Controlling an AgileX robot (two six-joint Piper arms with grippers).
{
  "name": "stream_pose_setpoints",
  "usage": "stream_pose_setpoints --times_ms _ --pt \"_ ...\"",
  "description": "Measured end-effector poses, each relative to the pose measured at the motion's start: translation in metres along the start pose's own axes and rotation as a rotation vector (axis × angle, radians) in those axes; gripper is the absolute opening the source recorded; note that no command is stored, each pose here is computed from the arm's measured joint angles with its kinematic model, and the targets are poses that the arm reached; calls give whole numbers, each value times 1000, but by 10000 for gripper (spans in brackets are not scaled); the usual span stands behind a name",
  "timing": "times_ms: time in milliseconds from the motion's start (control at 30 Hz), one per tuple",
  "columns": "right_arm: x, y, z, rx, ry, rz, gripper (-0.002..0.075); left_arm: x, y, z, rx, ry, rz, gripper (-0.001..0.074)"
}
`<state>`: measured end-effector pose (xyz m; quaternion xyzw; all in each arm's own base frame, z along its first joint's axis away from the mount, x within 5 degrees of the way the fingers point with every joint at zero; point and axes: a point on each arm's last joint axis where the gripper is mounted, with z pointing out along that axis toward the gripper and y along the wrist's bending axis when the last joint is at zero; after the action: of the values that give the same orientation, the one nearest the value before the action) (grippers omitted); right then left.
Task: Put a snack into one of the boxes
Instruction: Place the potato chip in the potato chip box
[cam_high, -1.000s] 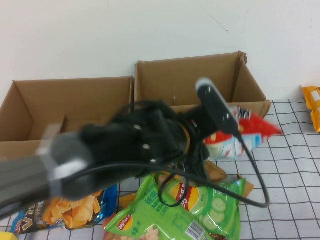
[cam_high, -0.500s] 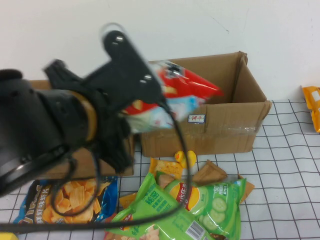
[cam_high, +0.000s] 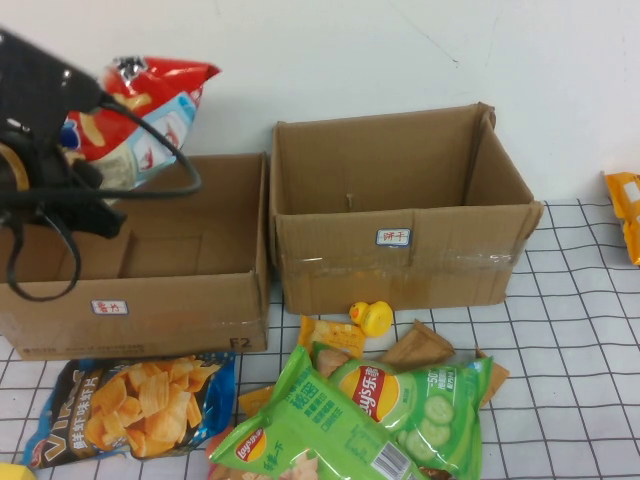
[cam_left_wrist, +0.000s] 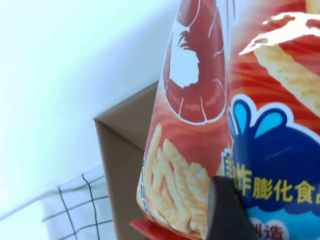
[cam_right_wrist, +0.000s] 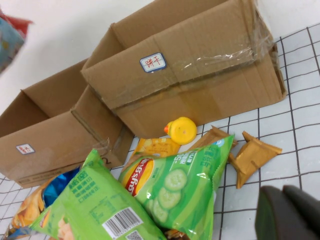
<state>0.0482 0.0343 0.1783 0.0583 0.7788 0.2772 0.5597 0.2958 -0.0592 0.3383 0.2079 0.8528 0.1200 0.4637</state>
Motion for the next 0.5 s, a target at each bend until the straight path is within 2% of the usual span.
stream_pose_setpoints --times_ms 100,233,300,400,500 --pt "0 0 0 0 0 -1 -1 11 3 33 11 42 10 332" --pt "0 0 0 -1 2 -1 -1 25 -8 76 50 85 52 335" --pt "0 0 0 -1 2 -1 -1 31 -14 91 69 97 59 379" --pt "1 1 0 -9 11 0 -1 36 -17 104 71 148 38 485" --pt "2 2 0 -27 20 -7 -1 31 -11 101 44 190 13 502"
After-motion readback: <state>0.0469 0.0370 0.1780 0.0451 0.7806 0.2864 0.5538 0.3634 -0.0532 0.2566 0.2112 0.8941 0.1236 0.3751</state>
